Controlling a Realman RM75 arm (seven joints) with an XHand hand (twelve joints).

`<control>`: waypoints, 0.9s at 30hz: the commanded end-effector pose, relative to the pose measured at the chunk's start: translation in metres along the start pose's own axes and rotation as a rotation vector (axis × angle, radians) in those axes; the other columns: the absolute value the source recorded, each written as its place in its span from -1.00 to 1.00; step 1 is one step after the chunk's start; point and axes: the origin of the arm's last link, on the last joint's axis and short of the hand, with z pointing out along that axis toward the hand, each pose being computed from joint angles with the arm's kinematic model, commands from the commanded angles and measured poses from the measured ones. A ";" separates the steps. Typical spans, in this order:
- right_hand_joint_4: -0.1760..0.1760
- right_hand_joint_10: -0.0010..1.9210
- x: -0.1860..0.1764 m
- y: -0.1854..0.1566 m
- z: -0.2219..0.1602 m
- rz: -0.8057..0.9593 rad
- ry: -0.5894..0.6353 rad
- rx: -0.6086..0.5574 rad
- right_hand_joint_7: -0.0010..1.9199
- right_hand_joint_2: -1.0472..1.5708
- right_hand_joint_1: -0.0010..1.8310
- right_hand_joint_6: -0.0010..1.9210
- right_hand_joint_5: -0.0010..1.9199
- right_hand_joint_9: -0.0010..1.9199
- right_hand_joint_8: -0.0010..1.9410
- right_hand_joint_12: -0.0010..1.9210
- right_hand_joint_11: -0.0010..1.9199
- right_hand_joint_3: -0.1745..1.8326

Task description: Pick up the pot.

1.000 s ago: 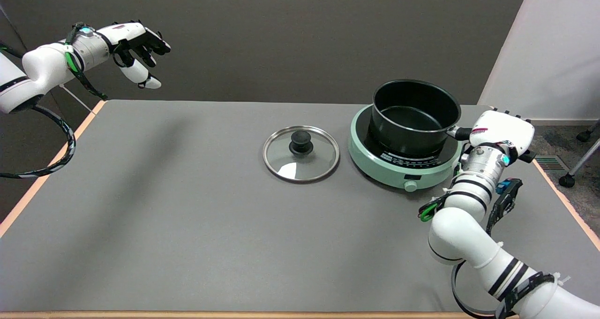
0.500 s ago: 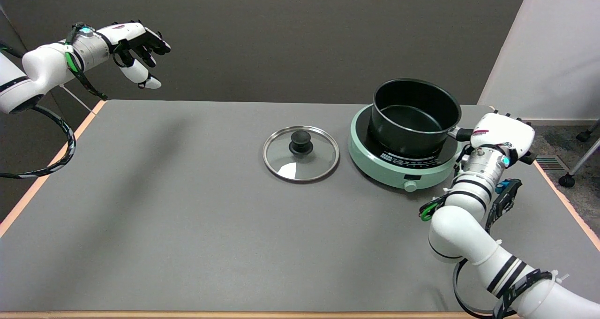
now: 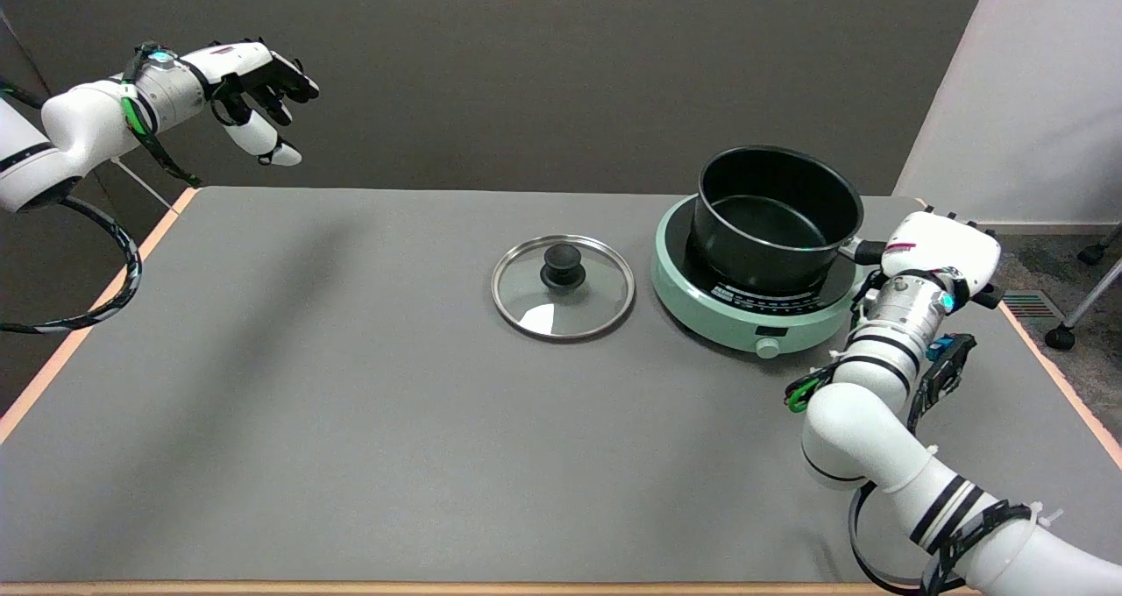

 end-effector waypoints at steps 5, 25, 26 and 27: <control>-0.65 0.53 0.005 -0.002 0.002 0.024 0.014 0.007 0.53 0.15 0.25 0.53 0.53 0.53 0.51 0.53 0.53 0.66; -0.38 0.89 0.008 -0.003 0.005 0.033 0.015 0.002 0.89 0.35 0.28 0.89 0.89 0.89 0.87 0.89 0.89 0.34; -0.38 0.89 0.008 -0.004 0.005 0.035 0.016 0.003 0.89 0.39 0.27 0.89 0.89 0.89 0.87 0.89 0.89 0.36; -0.39 0.89 0.009 -0.004 0.005 0.036 0.017 0.003 0.89 0.41 0.27 0.89 0.89 0.89 0.87 0.89 0.89 0.37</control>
